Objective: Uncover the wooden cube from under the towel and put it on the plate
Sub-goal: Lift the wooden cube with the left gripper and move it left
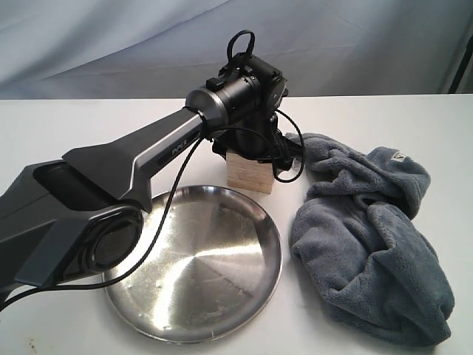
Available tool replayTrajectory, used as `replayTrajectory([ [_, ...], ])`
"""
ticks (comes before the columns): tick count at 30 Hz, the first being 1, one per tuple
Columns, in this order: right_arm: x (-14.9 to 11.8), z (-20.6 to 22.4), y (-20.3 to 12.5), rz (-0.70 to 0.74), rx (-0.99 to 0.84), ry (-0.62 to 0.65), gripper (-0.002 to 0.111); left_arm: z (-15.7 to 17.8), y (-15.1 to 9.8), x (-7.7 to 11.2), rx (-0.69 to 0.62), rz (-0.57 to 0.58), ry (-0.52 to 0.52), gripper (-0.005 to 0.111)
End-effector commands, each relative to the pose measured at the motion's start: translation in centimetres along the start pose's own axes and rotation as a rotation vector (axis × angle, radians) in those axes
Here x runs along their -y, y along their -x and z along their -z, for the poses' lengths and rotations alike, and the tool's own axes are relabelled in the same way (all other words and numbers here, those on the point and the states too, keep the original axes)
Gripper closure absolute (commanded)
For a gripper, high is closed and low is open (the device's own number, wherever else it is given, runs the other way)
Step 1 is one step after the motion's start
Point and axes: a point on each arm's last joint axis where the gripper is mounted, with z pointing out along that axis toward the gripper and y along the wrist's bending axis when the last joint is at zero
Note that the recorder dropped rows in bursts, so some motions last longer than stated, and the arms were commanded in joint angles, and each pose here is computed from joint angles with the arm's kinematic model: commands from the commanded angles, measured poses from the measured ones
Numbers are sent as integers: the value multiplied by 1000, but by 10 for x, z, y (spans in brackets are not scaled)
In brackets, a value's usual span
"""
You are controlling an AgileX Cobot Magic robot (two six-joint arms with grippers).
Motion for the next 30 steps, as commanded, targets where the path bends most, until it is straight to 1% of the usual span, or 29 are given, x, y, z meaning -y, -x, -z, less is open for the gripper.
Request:
replayTrajectory([
  [1,0,0,-2,-9,-8,1,105,8,4,2,25,5,-22,106],
  [5,0,0,-2,-9,-8,1,105,18,10,3,61,-18,-34,106],
  [10,0,0,-2,-9,-8,1,105,41,16,4,99,-21,-76,106],
  [16,0,0,-2,-9,-8,1,105,85,26,0,173,-8,-106,107],
  [18,0,0,-2,-9,-8,1,105,106,27,2,193,-10,-162,107],
  [21,0,0,-2,-9,-8,1,105,129,29,3,216,-6,-220,107],
  [22,0,0,-2,-9,-8,1,105,135,28,4,215,-22,-249,107],
  [24,0,0,-2,-9,-8,1,105,140,26,4,208,-39,-256,107],
  [27,0,0,-2,-9,-8,1,105,141,20,1,173,-51,-232,107],
  [30,0,0,-2,-9,-8,1,105,141,8,-5,112,-81,-201,107],
])
